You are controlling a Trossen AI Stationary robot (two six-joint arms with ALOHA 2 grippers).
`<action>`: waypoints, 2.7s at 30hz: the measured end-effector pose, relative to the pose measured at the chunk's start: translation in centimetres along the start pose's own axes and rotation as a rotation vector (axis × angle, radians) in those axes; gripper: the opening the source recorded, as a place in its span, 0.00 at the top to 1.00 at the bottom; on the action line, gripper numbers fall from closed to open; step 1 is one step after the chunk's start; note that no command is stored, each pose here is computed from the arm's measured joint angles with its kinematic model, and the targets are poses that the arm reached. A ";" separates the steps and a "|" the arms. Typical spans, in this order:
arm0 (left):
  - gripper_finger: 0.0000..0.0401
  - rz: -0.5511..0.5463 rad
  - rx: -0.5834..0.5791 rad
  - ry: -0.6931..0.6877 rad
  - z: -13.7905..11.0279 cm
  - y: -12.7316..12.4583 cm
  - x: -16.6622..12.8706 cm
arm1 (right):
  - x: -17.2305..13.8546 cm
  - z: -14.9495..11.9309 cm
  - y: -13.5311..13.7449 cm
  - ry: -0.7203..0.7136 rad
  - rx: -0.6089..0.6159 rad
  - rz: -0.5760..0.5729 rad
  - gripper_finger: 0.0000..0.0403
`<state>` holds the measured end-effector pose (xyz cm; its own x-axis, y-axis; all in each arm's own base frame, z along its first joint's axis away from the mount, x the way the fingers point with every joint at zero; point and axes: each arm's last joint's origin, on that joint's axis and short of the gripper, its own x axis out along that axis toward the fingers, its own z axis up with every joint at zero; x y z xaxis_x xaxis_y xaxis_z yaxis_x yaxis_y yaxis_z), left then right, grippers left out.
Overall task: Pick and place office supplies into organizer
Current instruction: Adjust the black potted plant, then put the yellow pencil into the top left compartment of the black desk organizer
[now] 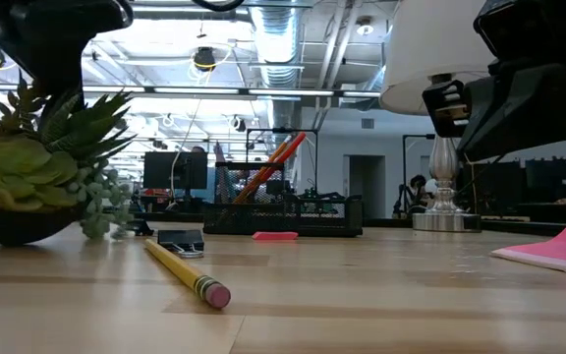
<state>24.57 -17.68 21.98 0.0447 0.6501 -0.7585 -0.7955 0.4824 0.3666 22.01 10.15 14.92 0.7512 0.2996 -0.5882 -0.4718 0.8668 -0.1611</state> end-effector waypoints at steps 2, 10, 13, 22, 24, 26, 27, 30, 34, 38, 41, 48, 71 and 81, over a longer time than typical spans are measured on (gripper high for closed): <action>1.00 0.000 -0.014 0.008 -0.1 0.0 -0.1 | 0.0 0.0 0.0 0.000 0.002 0.000 0.98; 1.00 -0.026 -0.010 0.054 -2.4 0.4 -1.3 | 0.0 0.0 0.0 -0.001 0.008 0.009 0.98; 1.00 -0.029 -0.046 0.021 -3.4 0.6 -1.4 | 0.0 0.0 0.1 -0.003 0.008 0.023 0.98; 1.00 0.113 -0.173 0.016 -5.0 1.7 1.7 | 0.0 0.0 0.1 -0.005 0.001 0.023 0.98; 1.00 0.104 -0.192 -0.061 -5.0 1.9 2.5 | 0.0 0.0 0.1 -0.005 0.001 0.023 0.98; 1.00 0.112 -0.197 -0.098 -4.9 2.1 3.2 | 0.0 0.0 0.0 -0.005 0.001 0.022 0.98; 1.00 0.119 -0.199 -0.099 -4.8 2.1 3.4 | 0.0 0.0 0.0 -0.005 0.001 0.022 0.98; 0.98 0.155 -0.208 -0.081 -4.4 2.2 4.0 | 0.0 0.0 0.0 -0.005 0.001 0.022 0.98; 0.92 0.196 -0.197 -0.016 -3.8 2.1 4.4 | 0.0 0.0 0.0 -0.005 -0.001 0.022 0.98; 0.83 0.223 -0.205 0.044 -3.2 2.0 4.6 | 0.0 0.0 0.0 -0.005 -0.001 0.022 0.98; 0.77 0.191 -0.176 0.077 -2.4 1.5 3.8 | 0.0 0.0 0.0 -0.005 0.000 0.022 0.98; 0.70 -0.041 -0.110 -0.093 0.4 0.0 -0.5 | 0.0 0.0 0.0 -0.006 0.002 0.022 0.98; 0.69 0.021 -0.248 0.013 -1.3 0.7 0.2 | -0.1 0.3 1.2 -0.024 -0.042 0.060 0.98; 0.69 -0.404 -0.142 -0.272 1.7 -1.5 -6.7 | -0.9 1.8 1.7 -0.149 -0.031 0.066 0.98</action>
<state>26.50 -21.80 27.40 0.5064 0.5668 -0.6499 -0.7559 0.6544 -0.0183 21.40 12.04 16.57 0.7772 0.4129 -0.4748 -0.5346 0.8313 -0.1523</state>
